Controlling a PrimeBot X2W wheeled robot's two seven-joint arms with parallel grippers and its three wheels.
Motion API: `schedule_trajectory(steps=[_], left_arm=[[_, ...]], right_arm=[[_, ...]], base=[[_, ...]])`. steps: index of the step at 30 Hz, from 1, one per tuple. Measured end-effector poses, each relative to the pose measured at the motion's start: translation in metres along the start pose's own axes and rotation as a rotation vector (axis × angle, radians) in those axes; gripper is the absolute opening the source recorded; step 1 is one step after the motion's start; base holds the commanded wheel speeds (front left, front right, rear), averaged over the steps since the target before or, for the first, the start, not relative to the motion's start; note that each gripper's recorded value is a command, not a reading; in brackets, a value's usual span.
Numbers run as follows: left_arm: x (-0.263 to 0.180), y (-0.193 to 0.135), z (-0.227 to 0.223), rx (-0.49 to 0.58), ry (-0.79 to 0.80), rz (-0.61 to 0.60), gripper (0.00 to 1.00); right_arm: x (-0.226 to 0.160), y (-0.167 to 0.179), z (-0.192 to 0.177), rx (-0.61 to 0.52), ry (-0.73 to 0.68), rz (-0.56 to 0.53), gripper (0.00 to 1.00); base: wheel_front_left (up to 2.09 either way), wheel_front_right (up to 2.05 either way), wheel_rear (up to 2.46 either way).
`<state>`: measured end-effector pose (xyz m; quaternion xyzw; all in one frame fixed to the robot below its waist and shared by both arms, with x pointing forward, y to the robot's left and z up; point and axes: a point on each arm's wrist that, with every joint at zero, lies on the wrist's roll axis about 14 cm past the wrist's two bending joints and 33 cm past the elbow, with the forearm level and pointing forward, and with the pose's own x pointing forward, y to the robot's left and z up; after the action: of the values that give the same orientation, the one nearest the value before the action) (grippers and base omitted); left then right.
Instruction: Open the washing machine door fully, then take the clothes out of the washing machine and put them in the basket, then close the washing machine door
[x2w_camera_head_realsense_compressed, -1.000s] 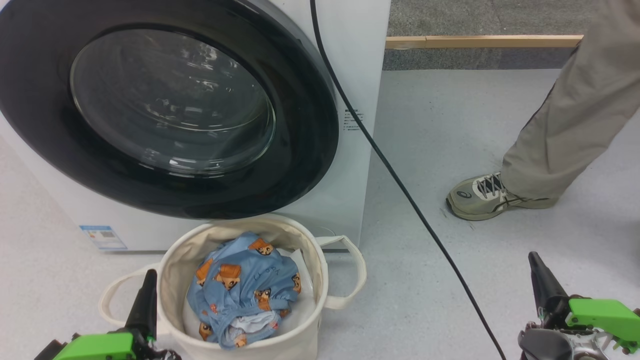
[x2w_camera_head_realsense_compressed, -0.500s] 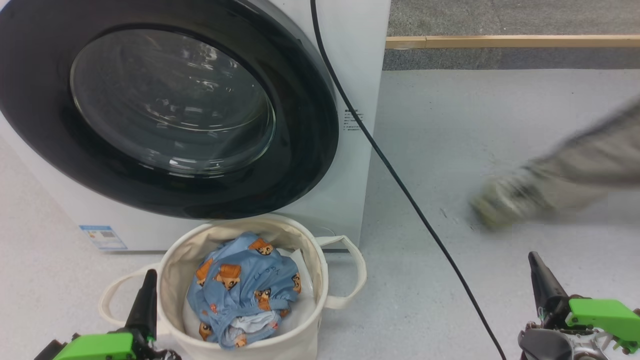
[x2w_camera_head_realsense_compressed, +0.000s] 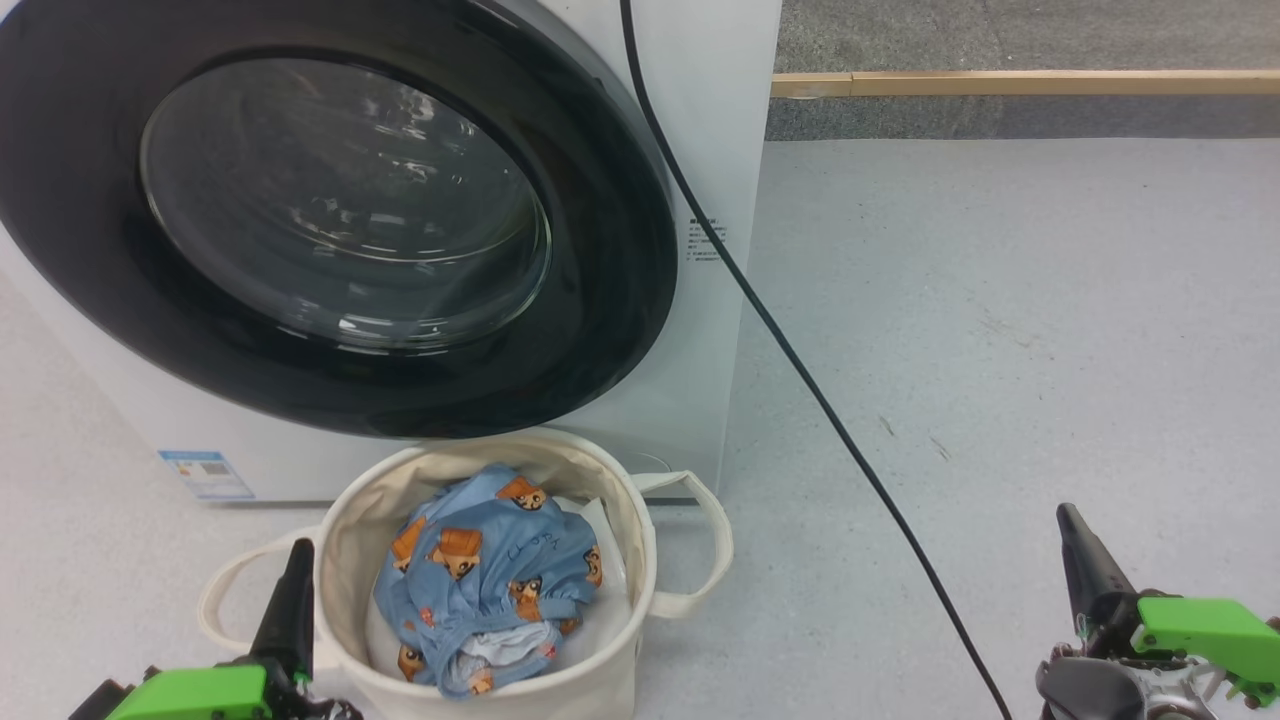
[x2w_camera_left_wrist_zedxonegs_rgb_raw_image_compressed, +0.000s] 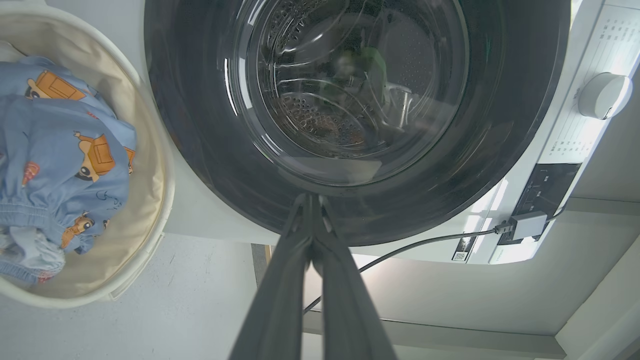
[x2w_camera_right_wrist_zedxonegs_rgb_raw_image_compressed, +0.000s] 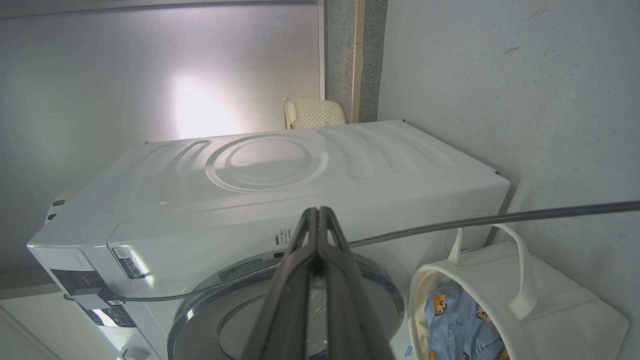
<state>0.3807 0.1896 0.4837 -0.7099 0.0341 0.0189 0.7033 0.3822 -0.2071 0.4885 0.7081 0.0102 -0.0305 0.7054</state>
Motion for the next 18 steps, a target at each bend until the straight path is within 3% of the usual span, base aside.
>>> schedule_trajectory(steps=[18], left_arm=[[0.0000,0.0000,0.0000,0.000,0.000,0.000,0.00]], right_arm=[[0.0000,0.0000,0.0000,0.000,0.000,0.000,0.00]], base=[[0.00,0.00,0.00]])
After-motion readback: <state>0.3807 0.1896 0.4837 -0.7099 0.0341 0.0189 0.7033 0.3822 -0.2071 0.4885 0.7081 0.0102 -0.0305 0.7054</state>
